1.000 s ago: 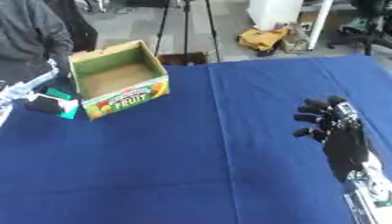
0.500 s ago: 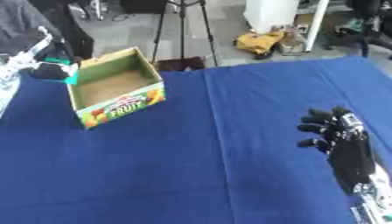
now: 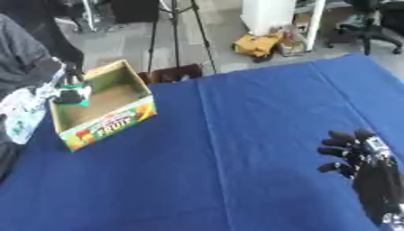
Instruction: Pick up objects on the table and place them in the box.
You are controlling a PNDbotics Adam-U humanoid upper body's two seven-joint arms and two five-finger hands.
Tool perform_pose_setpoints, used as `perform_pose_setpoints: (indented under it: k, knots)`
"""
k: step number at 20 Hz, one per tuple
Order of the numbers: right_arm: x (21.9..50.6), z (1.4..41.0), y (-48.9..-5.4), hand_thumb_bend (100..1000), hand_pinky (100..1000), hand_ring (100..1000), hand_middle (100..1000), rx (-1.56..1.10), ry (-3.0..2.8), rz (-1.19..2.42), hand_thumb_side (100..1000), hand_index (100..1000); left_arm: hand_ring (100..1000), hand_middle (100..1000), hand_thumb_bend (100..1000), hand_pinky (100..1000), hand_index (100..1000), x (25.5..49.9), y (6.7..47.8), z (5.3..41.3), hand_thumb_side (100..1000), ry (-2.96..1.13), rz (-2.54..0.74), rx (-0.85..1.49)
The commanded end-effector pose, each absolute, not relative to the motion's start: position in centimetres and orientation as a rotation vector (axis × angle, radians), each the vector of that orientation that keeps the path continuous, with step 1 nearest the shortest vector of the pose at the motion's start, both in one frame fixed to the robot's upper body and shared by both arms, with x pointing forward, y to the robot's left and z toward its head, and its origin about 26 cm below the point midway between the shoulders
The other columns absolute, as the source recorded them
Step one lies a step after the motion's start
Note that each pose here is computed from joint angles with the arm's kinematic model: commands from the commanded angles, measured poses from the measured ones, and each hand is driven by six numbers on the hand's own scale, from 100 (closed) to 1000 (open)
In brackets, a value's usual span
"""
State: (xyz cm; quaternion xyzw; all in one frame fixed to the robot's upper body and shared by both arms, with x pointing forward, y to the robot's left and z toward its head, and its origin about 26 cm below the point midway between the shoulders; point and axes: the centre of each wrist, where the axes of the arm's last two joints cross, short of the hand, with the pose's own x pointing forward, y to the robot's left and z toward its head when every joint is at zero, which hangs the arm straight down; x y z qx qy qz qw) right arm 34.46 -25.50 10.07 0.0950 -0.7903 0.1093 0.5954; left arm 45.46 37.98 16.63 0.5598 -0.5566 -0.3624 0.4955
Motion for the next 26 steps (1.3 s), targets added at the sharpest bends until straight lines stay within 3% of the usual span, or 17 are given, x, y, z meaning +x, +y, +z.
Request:
perform_pose_setpoints:
  k: [1,2,3,5,9,11,16,18,23,26]
  knots:
    - [34.6,11.4,-25.7,100,537,731,685,0.206,-1.875,0.291,1000,808,452,469,100,445,649,45.5,38.5,17.0,329,-1.339,-0.881,1.415]
    - [34.6,11.4,-25.7,100,537,731,685,0.207,-1.875,0.292,1000,808,502,517,100,507,681,45.6,38.5,16.6,374,-1.318,-0.914,1.407]
    - [34.6,11.4,-25.7,100,537,731,685,0.207,-1.875,0.292,1000,808,596,608,146,602,750,45.6,38.4,16.0,439,-1.276,-0.971,1.381]
    - [34.6,11.4,-25.7,100,537,731,685,0.208,-1.874,0.291,1000,808,731,730,258,699,823,45.6,38.3,14.9,541,-1.171,-1.086,1.3]
    - [34.6,11.3,-25.7,100,537,732,685,0.21,-1.874,0.286,1000,808,840,837,597,793,869,45.5,38.1,14.0,782,-1.029,-1.24,1.136]
    - [34.5,11.3,-25.7,100,537,732,686,0.21,-1.873,0.283,1000,808,852,857,668,796,874,45.4,38.2,14.1,856,-0.984,-1.292,1.065]
    - [34.4,11.0,-25.8,100,538,732,686,0.208,-1.869,0.268,1000,808,811,823,673,748,824,45.0,38.3,16.8,941,-1.055,-1.282,1.063]
    - [34.4,10.8,-25.9,100,538,732,686,0.206,-1.865,0.261,1000,808,748,757,642,709,786,44.6,38.4,18.6,962,-1.167,-1.213,1.136]
    - [34.2,10.4,-26.1,100,538,733,686,0.202,-1.857,0.244,1000,808,648,664,582,627,740,42.3,38.3,23.4,886,-1.552,-0.911,1.323]
    - [34.1,10.2,-26.3,100,538,733,686,0.2,-1.855,0.23,1000,808,622,638,582,602,727,40.0,37.2,25.5,866,-1.824,-0.744,1.265]
